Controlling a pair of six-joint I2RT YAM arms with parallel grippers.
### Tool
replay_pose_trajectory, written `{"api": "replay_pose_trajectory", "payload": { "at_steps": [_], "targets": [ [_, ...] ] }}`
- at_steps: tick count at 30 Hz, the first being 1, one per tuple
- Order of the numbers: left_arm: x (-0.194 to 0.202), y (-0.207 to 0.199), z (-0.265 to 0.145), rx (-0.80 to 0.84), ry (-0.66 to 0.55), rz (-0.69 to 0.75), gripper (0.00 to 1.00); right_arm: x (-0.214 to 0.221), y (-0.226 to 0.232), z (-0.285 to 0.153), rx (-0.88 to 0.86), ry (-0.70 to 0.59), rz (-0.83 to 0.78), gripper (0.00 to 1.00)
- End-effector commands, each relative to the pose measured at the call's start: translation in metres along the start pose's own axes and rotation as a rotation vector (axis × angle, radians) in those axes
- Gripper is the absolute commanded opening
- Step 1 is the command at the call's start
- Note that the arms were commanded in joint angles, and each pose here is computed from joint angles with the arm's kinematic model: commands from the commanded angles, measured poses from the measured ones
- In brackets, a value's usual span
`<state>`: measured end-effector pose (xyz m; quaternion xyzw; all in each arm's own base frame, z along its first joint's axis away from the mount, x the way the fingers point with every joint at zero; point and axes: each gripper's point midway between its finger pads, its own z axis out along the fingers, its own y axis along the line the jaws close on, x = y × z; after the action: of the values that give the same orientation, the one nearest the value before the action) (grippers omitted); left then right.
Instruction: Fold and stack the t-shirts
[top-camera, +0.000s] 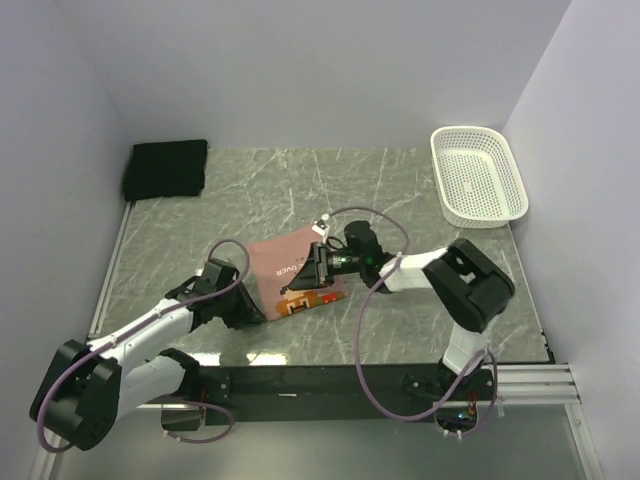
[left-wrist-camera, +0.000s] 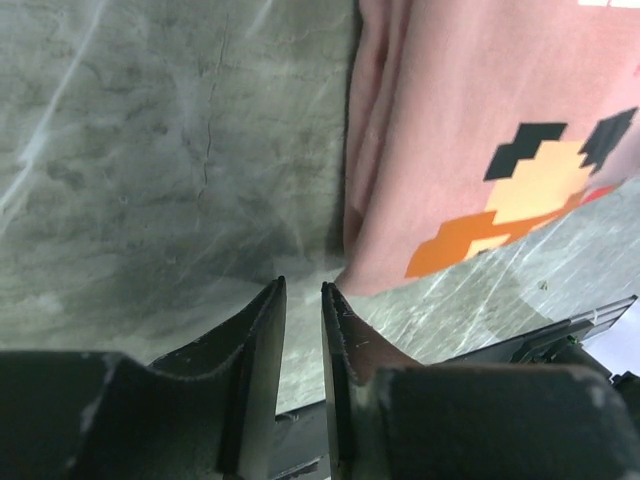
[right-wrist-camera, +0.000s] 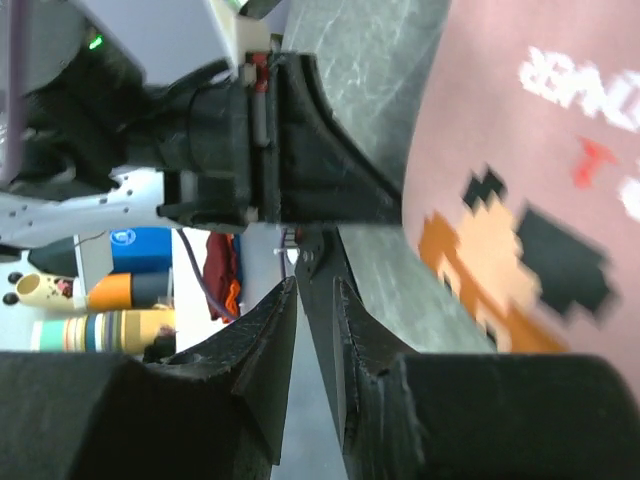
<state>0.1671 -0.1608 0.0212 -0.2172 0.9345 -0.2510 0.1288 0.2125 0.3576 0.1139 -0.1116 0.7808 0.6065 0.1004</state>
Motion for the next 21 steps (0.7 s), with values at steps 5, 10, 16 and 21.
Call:
{"api": "replay_pose_trajectory", "payload": {
  "at_steps": [5, 10, 16, 21],
  "targets": [
    [-0.01, -0.015, -0.018, 0.037, -0.055, 0.01, 0.28, 0.021, -0.058, 0.047, 0.062, 0.097, 0.143, 0.29],
    [-0.01, -0.018, -0.019, 0.055, -0.061, -0.023, 0.31, 0.03, -0.078, 0.044, 0.113, 0.129, 0.17, 0.29],
    [-0.01, -0.024, -0.015, 0.077, -0.047, -0.035, 0.46, -0.005, -0.042, 0.008, 0.15, 0.037, 0.02, 0.29],
    [-0.004, -0.026, -0.009, 0.089, -0.004, -0.029, 0.49, -0.018, -0.051, -0.046, 0.263, -0.075, -0.009, 0.31]
  ]
}}
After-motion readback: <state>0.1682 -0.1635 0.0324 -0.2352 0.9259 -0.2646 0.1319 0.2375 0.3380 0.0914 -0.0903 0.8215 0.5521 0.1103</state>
